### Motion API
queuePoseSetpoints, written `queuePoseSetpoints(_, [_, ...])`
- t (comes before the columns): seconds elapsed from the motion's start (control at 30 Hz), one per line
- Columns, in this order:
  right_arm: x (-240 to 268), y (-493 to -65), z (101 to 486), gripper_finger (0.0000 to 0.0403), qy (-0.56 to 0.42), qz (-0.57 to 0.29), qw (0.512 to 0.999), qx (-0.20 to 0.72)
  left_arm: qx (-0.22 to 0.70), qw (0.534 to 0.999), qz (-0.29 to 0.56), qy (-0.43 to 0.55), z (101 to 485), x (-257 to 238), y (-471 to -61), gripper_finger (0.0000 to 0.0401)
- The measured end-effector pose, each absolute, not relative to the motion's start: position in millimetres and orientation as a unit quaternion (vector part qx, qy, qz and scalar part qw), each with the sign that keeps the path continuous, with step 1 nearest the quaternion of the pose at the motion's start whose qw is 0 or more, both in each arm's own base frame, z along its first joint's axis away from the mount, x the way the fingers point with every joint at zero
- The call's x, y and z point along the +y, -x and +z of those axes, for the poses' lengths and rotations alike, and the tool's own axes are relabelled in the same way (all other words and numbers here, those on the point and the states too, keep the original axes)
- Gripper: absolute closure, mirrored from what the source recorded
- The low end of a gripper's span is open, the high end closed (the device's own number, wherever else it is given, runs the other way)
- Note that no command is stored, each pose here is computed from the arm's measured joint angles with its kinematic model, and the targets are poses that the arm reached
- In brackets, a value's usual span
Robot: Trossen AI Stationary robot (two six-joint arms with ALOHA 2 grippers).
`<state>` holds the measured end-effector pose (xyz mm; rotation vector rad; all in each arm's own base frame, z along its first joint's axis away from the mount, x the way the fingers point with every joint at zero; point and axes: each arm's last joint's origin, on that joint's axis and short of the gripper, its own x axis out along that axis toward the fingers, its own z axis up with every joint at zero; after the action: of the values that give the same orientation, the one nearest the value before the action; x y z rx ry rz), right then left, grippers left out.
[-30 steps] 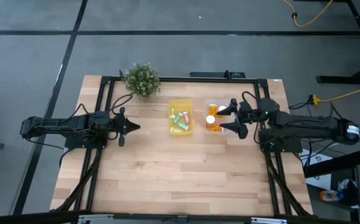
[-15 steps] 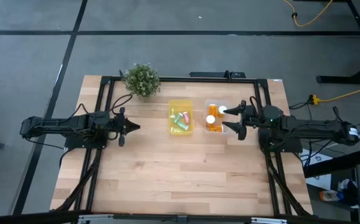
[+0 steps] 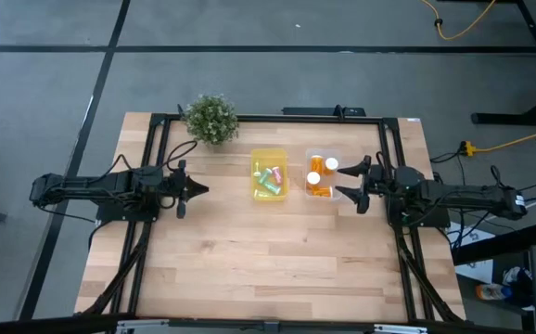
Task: Pick and place medicine bottles into bin by pill shape (circle, oval)
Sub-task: Return to Home Position
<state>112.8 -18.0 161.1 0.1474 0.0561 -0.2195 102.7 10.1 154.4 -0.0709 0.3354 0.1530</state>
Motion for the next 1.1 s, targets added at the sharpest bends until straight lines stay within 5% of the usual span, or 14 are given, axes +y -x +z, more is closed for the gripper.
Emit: queuePoseSetpoints(1.1, [-19.2,-107.8,152.4,0.0104,-0.061,-0.143,0.985,0.072,0.167,0.982,0.076,0.035,154.4,10.1,-102.7,0.0378])
